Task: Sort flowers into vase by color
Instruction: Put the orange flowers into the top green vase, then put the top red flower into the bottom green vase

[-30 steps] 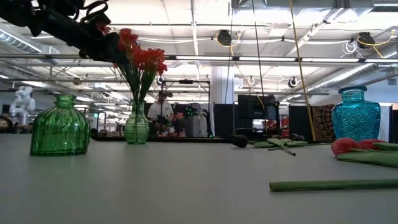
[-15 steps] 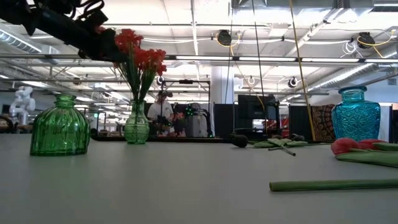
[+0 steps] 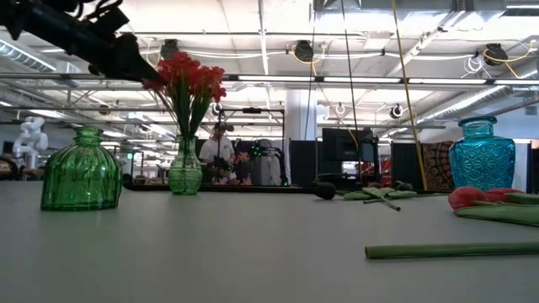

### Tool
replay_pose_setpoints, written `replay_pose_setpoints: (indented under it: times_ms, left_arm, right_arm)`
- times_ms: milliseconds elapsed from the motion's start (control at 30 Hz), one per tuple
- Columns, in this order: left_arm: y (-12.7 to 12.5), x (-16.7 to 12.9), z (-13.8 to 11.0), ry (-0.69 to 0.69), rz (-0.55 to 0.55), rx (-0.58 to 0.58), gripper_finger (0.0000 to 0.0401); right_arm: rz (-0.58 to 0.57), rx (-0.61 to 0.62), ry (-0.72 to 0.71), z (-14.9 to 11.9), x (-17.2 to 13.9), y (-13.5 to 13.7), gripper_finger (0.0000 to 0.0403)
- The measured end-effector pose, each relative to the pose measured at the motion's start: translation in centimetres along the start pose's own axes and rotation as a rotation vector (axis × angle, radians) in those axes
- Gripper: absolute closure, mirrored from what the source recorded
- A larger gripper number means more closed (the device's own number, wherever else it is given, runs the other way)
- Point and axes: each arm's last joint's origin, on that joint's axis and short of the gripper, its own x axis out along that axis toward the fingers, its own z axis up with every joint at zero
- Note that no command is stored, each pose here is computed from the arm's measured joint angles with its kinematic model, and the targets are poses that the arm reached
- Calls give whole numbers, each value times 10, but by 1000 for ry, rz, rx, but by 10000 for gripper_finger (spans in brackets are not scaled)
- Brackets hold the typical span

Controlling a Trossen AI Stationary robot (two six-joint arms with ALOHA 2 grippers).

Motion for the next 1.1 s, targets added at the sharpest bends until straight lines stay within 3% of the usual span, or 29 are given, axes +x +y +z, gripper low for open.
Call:
replay_pose_setpoints:
  times_ms: [233,567,767,900,1100]
  left_arm:
    - [5,-19,4,-91,-43,-67,99]
    - [1,-43,9,-219,-424,-222,99]
    - [-7,-44,5,-151,-694,-218,99]
    - [-13,-43,-3,-52,-781,-212,99]
    - [-24,-40,-9,-10,-883,-199,100]
  right_arm:
    - [1,34,24,-2,0,0,287]
    - [7,91,76,-7,0,3,287]
    - [13,147,152,-14,-1,9,287]
    - [-48,195,237,-22,-3,16,287]
    - [-119,300,329,-31,-7,27,287]
